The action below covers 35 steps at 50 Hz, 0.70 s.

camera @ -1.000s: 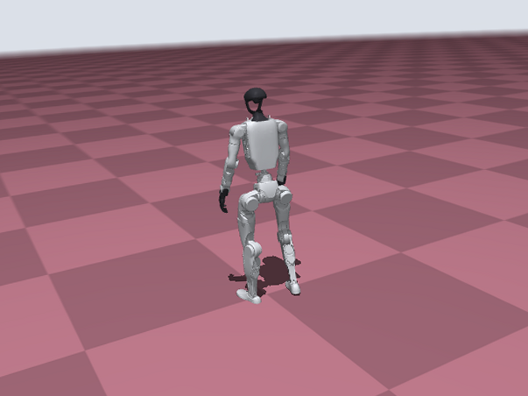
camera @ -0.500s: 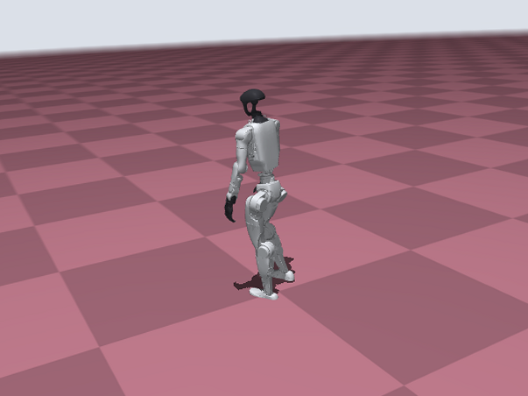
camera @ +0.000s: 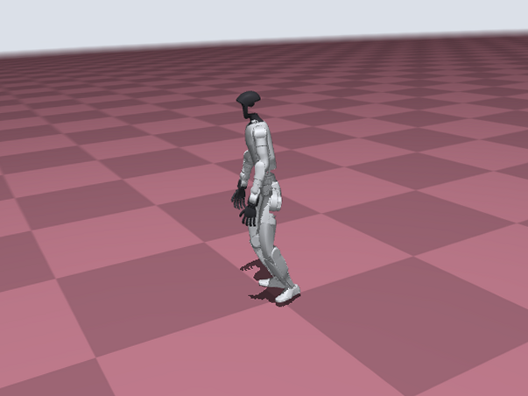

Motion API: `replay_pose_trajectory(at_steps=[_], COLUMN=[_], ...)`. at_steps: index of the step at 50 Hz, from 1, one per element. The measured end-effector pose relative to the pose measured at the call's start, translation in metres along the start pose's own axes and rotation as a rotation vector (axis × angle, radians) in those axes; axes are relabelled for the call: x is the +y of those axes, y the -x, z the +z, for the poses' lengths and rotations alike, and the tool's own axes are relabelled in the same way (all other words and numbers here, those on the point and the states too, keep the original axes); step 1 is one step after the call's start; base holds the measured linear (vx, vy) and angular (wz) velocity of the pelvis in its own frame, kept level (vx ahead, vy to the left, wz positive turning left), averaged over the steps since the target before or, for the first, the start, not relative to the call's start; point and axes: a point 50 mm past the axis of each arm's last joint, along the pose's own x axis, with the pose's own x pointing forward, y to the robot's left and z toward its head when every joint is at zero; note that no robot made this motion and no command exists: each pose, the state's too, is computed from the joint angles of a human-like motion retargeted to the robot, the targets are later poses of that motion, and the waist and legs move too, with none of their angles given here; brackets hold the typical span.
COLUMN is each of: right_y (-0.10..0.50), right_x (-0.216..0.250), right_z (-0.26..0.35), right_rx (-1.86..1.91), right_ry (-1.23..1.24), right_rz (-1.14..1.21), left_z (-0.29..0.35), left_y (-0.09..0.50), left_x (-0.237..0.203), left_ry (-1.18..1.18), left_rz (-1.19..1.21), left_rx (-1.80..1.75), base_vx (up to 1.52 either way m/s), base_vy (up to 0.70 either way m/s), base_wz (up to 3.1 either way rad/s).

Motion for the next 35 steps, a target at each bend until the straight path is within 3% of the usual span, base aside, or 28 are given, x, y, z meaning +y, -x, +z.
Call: replay_pose_trajectory(at_steps=[17,35], right_y=[0.0,0.002], right_x=[0.005,0.019], right_z=[-0.003,-0.029], right_rx=[-0.046,0.051], right_ry=[-0.1,-0.216], right_rz=[-0.044,0.108], left_z=[0.007,0.075], left_y=[0.0,-0.006], left_x=[0.006,-0.019], left_ry=[0.017,-0.233], left_rz=[-0.005,-0.119], left_rx=[-0.027,-0.196], base_vx=[-0.08,-0.13], base_vy=[-0.09,0.14], base_wz=[1.26,1.14])
